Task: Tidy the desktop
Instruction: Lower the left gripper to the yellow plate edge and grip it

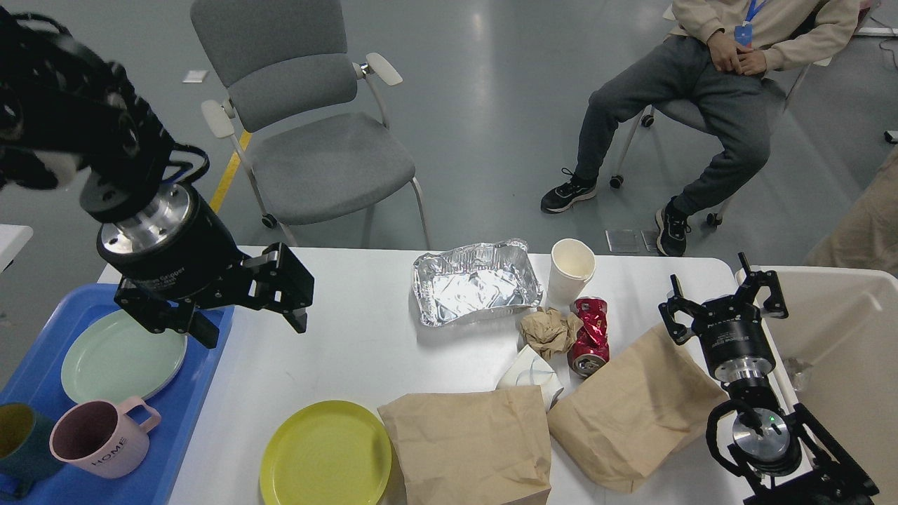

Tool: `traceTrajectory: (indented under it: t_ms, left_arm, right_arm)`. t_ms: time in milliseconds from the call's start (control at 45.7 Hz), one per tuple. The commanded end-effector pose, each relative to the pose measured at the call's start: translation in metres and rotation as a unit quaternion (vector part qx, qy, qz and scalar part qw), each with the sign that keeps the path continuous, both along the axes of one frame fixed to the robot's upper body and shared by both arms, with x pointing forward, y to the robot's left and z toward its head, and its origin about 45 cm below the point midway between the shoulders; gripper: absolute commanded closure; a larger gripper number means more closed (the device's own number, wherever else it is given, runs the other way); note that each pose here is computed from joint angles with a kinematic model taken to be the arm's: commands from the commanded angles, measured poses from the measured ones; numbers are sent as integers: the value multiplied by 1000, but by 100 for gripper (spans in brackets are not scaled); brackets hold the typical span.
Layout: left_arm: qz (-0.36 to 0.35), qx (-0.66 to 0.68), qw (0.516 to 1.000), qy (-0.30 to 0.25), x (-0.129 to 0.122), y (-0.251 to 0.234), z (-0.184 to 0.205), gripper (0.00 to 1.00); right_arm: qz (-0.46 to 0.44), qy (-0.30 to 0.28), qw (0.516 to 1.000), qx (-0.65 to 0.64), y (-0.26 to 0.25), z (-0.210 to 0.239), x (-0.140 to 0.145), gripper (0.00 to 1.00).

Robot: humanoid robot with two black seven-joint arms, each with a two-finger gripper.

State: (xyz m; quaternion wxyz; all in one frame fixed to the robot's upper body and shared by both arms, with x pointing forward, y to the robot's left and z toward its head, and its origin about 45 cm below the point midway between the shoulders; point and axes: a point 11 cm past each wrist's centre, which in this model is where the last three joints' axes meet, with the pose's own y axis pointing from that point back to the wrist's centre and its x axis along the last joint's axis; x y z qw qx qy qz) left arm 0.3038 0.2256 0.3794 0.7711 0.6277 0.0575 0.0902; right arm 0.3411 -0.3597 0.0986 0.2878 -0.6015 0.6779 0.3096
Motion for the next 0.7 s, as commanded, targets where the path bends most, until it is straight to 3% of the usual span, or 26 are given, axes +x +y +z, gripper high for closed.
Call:
traceTrajectory:
  t_ms: [0, 393, 678]
  left_arm:
    - [15, 8, 1000, -9, 6, 13, -46, 4]
    - [145, 9, 989, 3, -30, 84, -200, 4]
    - [197, -44, 979, 12, -38, 82, -256, 4]
  right_arm:
    - [-1, 0, 1000, 0, 0, 0, 0, 0]
    - [0, 0, 1000, 0, 0, 0, 0, 0]
    - [0, 0, 1000, 0, 0, 0, 0, 0]
